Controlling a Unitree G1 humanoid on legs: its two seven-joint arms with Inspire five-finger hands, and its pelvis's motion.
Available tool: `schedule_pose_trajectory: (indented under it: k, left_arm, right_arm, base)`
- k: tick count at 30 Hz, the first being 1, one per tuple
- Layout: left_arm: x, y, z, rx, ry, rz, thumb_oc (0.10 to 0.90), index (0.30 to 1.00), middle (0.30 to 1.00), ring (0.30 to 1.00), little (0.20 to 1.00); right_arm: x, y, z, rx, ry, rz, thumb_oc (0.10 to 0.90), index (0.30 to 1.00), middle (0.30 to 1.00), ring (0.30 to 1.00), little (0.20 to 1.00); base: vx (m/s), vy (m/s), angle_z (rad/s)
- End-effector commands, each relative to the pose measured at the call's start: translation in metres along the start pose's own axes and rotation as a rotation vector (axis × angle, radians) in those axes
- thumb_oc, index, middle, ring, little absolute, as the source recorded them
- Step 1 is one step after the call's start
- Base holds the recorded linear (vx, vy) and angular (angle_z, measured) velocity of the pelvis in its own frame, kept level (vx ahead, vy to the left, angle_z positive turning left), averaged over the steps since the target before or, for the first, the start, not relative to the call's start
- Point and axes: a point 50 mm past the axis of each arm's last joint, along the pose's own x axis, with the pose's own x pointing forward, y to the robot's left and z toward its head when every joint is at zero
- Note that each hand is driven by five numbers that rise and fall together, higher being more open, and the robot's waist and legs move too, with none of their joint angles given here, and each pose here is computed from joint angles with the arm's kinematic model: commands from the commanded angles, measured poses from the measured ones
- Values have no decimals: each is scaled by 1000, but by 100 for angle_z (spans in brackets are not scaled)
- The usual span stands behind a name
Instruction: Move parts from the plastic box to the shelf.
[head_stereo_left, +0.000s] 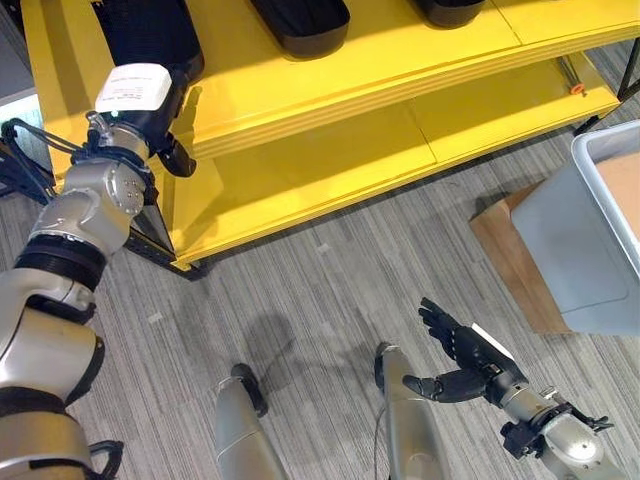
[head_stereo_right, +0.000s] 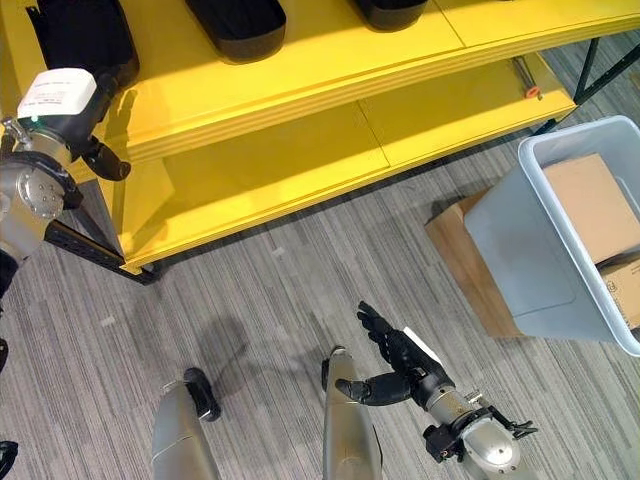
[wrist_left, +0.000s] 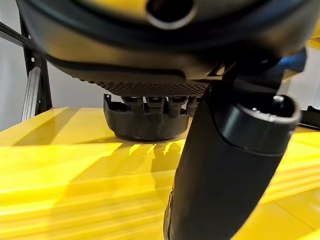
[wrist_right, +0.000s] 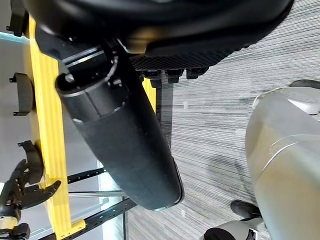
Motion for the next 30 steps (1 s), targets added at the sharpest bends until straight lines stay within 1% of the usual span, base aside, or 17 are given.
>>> schedule_pose_trajectory:
  k: [1, 7, 9, 10, 11, 12, 13, 14, 15, 17, 19, 20, 22, 27, 28, 29, 30]
  left_arm:
    - [8, 70, -1, -21, 1, 252, 900, 1000, 1000, 1000, 1000]
    - [8, 60, 17, -20, -93, 218, 900, 1000, 1000, 1000, 1000]
    - [3, 55, 25, -28, -159, 191, 900, 1000, 1000, 1000, 1000]
    - [2, 55, 24, -29, -158, 191, 900, 1000, 1000, 1000, 1000]
    - [-11, 49, 28, -14, -236, 163, 900, 1000, 1000, 1000, 1000]
    - [-12, 48, 27, -16, -233, 162, 900, 1000, 1000, 1000, 1000]
    - [-26, 44, 21, -6, -269, 141, 900, 1000, 1000, 1000, 1000]
    - [-28, 43, 19, -10, -263, 139, 900, 1000, 1000, 1000, 1000]
    - [-54, 33, 5, -1, -285, 85, 900, 1000, 1000, 1000, 1000]
    - [-70, 25, -3, -17, -291, 49, 900, 1000, 1000, 1000, 1000]
    - [-100, 14, -13, -134, -298, 24, 900, 1000, 1000, 1000, 1000]
    - [-105, 14, -16, -137, -287, 24, 900, 1000, 1000, 1000, 1000]
    - [-116, 5, -24, -214, -263, 0, 900, 1000, 1000, 1000, 1000]
    - [-153, -27, -31, -613, -219, -76, 900, 1000, 1000, 1000, 1000]
    - [-168, -46, -31, -792, -182, -125, 900, 1000, 1000, 1000, 1000]
    - [-176, -53, -26, -862, -186, -153, 900, 1000, 1000, 1000, 1000]
    - [-176, -53, -26, -863, -184, -153, 900, 1000, 1000, 1000, 1000]
  right_arm:
    - [-4, -11, 14, -35, -85, -14, 900, 1000, 1000, 1000, 1000]
    - [-5, -14, 14, -58, -80, -24, 900, 1000, 1000, 1000, 1000]
    - [-8, -17, 18, -69, -95, -35, 900, 1000, 1000, 1000, 1000]
    - [-8, -17, 18, -69, -94, -34, 900, 1000, 1000, 1000, 1000]
    - [-8, -17, 19, -71, -107, -51, 900, 1000, 1000, 1000, 1000]
    - [-9, -17, 19, -73, -106, -49, 900, 1000, 1000, 1000, 1000]
    - [-10, -16, 20, -69, -119, -61, 900, 1000, 1000, 1000, 1000]
    - [-10, -16, 21, -74, -117, -57, 900, 1000, 1000, 1000, 1000]
    - [-14, -15, 22, -86, -129, -59, 900, 1000, 1000, 1000, 1000]
    - [-16, -15, 24, -98, -133, -62, 900, 1000, 1000, 1000, 1000]
    - [-16, -15, 30, -110, -165, -66, 900, 1000, 1000, 1000, 1000]
    - [-16, -14, 30, -116, -165, -56, 900, 1000, 1000, 1000, 1000]
    - [-14, -12, 34, -120, -183, -37, 900, 1000, 1000, 1000, 1000]
    - [-11, -7, 49, -125, -262, -14, 900, 1000, 1000, 1000, 1000]
    - [-7, -5, 53, -121, -291, -14, 900, 1000, 1000, 1000, 1000]
    - [-6, -5, 56, -118, -308, -17, 900, 1000, 1000, 1000, 1000]
    - [-6, -5, 56, -119, -308, -15, 900, 1000, 1000, 1000, 1000]
  base:
    - [0, 0, 0]
    - [0, 0, 0]
    - [0, 0, 0]
    - [-33, -21, 1]
    - [0, 0, 0]
    - [-49, -27, -1]
    - [-21, -8, 3]
    - [-63, -22, 8]
    - [-57, -15, 12]
    - [-56, -18, 9]
    - [-36, -31, 21]
    - [-20, -11, 16]
    - [-103, 19, 11]
    - [-15, -11, 1]
    - [53, -70, -1]
    - [49, -53, -2]
    - [28, -54, -3]
